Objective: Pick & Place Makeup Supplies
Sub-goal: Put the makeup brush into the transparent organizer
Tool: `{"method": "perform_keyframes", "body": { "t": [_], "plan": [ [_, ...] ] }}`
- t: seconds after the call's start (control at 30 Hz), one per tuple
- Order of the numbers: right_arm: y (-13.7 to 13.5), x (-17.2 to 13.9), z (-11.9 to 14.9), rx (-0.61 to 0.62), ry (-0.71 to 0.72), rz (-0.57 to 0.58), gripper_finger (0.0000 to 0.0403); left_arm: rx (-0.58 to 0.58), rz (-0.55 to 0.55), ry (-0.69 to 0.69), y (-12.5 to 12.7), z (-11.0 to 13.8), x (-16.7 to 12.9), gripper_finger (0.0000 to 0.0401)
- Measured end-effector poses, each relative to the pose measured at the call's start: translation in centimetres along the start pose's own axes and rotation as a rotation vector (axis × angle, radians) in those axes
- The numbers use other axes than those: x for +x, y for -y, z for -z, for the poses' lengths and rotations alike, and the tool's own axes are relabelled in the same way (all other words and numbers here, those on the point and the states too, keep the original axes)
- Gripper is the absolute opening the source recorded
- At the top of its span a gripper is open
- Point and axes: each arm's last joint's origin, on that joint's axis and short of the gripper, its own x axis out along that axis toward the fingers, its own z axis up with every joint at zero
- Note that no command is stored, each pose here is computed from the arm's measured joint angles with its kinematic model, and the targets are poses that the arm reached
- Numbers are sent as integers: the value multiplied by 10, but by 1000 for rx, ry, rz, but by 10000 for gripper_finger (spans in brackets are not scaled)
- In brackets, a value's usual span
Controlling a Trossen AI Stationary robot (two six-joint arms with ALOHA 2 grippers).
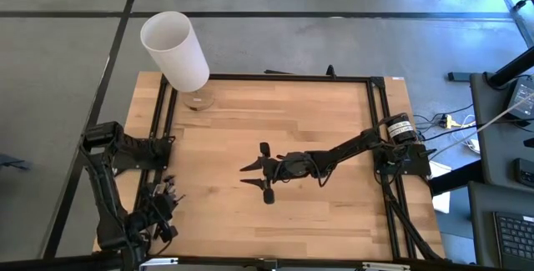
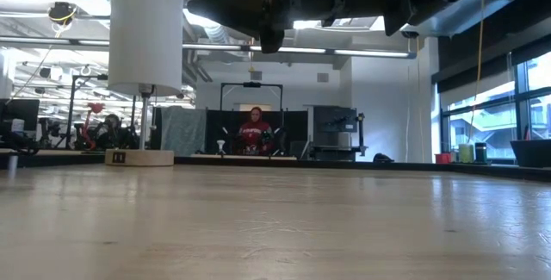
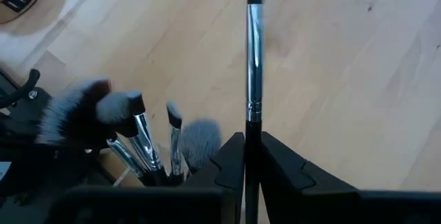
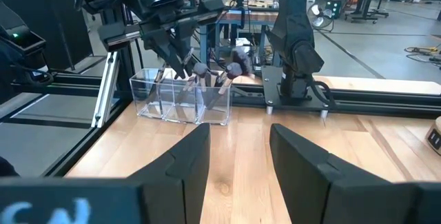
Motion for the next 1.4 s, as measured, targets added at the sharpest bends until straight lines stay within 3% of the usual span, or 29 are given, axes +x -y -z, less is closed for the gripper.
{"method": "perform_keyframes", "body": {
  "t": [0.6, 0.83, 1.13, 1.23, 1.4],
  "plan": [
    [1, 0, 1, -8, -7, 1, 153, -33, -58, -85, 0, -2, 2, 135],
    [10, -5, -10, -16, -43, 26, 153, -15, -60, -137, 13, -36, 23, 128],
    [26, -56, -61, -45, -268, 222, 153, -55, 218, -399, 57, -105, 82, 106],
    [28, -71, -63, -20, -319, 269, 153, -76, 253, -470, 64, -114, 100, 97],
    [29, -83, -49, 2, -325, 306, 153, -52, 204, -569, 69, -109, 121, 85]
  ]
}}
